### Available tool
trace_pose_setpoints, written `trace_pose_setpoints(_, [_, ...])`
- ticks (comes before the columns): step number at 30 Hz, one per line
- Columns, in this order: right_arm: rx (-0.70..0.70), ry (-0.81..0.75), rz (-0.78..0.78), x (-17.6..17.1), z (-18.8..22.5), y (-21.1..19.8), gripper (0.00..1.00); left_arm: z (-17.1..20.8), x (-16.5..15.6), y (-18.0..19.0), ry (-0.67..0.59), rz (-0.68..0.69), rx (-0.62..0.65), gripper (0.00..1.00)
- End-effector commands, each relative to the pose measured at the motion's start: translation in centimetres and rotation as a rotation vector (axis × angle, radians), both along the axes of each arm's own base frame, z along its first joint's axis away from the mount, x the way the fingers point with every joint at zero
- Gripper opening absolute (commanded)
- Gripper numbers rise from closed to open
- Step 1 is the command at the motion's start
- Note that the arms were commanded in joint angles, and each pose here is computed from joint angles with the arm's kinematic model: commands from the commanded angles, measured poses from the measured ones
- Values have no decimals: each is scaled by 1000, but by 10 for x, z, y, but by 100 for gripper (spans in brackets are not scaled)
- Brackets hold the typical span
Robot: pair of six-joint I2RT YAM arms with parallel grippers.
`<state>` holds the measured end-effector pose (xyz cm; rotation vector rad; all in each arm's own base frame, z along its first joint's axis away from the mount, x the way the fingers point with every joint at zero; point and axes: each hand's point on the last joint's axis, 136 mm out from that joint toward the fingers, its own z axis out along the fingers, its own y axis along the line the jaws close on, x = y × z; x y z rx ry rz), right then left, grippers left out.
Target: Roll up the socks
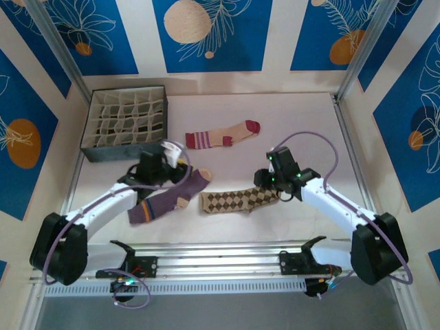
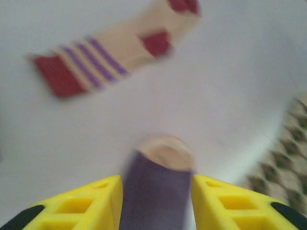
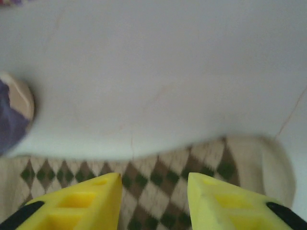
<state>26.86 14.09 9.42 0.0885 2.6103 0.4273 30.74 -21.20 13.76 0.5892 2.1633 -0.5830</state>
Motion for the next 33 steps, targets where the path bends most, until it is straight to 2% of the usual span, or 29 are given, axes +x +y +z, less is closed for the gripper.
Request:
trace_pose_setpoints(1, [-31,119,-103,-34,-29,-19,31,-48,-39,-25,164,-62,50,35])
trace_pose_setpoints(7, [-32,183,-121,-43,-58,-21,22,-92,-61,-58,274,-122,79,21])
trace_pose_setpoints(16, [-95,333,-138,-2,-86,-21,19,-131,-73,-73,394,-107,87,13])
trace_pose_setpoints(23, [-146,338,-106,55,-79,-27,17,-132,-84,-94,430,-43,65,13])
trace_pose_setpoints(27, [-182,264,-57,85,-60,-30,19,-123,-90,-108,441,0,29,14])
trace_pose_setpoints(30, [-201,171,9,94,-38,-24,26,-111,-91,-119,438,1,-18,24])
trace_pose_setpoints(33, [-226,82,72,83,-20,-14,31,-99,-86,-118,434,13,-37,31])
